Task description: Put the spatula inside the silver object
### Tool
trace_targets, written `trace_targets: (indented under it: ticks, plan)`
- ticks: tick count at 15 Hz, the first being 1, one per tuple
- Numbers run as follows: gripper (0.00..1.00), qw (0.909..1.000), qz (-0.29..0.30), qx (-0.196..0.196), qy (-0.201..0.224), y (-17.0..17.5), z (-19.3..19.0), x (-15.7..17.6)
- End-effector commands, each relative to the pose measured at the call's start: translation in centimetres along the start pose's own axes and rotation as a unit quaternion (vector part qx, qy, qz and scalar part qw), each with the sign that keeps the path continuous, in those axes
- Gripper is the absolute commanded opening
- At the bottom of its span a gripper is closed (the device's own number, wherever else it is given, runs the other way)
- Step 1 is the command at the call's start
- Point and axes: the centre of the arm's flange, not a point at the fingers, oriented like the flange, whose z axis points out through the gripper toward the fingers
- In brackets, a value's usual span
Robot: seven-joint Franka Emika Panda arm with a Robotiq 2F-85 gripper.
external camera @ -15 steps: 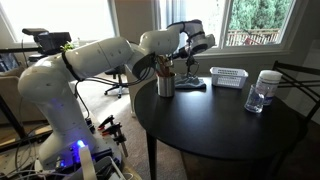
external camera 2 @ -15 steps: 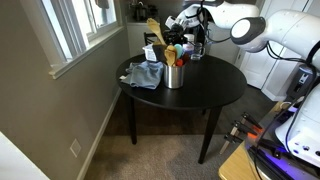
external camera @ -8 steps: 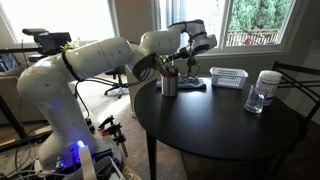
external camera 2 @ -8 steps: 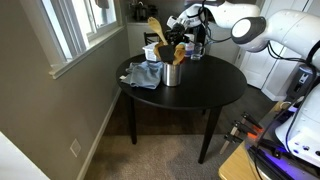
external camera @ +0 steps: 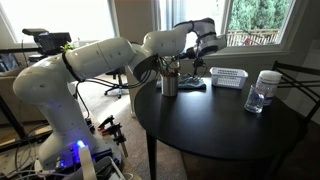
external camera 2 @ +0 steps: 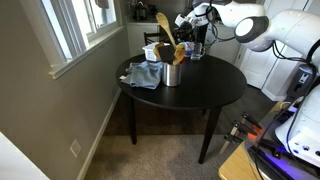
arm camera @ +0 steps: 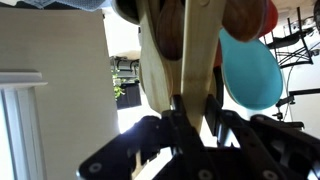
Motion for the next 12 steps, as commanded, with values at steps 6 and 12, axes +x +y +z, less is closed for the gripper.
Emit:
trace_targets:
  ticks: [6,12]
  plan:
    - [0.10,0.9986,-0.023,0.024,0.041,-2.6,1.2,1.9]
    - [0.64,0.9976,-0.021,0.051,0.042,-2.8,1.9,2.1]
